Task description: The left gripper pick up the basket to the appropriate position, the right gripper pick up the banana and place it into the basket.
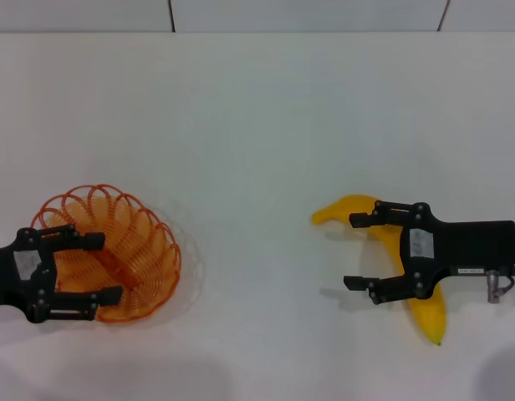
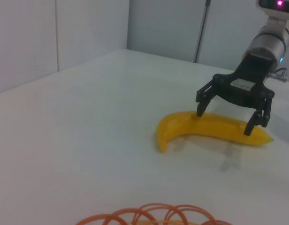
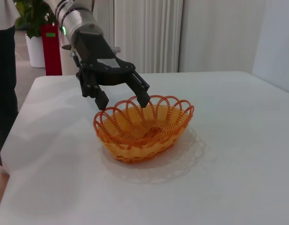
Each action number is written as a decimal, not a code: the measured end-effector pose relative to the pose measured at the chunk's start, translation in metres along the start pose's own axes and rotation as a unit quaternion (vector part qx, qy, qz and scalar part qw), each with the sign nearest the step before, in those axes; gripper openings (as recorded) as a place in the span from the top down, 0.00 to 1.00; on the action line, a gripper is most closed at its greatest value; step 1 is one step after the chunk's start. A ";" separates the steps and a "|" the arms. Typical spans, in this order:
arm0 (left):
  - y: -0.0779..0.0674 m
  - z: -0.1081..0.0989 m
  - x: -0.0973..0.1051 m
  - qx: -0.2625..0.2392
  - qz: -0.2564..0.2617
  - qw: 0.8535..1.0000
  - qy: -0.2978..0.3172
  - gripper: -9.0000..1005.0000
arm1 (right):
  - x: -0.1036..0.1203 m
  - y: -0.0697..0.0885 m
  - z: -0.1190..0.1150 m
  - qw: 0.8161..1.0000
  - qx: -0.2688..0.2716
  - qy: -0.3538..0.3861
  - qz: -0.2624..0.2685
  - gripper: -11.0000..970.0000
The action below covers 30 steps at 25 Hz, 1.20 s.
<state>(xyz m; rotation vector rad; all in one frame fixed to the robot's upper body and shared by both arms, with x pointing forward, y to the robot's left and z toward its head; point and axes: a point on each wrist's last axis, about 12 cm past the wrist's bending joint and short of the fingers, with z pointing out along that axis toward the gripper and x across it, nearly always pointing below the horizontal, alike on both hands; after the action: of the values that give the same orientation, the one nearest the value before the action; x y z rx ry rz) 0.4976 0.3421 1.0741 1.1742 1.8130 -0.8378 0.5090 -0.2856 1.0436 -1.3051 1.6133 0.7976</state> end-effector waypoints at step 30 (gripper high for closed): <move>0.090 -0.048 -0.125 -0.060 -0.066 0.969 0.229 0.15 | -0.004 -0.005 0.001 1.000 -0.001 0.001 -0.004 0.08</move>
<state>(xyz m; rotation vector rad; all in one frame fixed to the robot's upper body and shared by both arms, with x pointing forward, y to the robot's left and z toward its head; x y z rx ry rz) 0.5996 0.3644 1.1973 1.2495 2.3030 -0.5451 0.5141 -0.2842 1.0470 -1.3123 1.6081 0.7934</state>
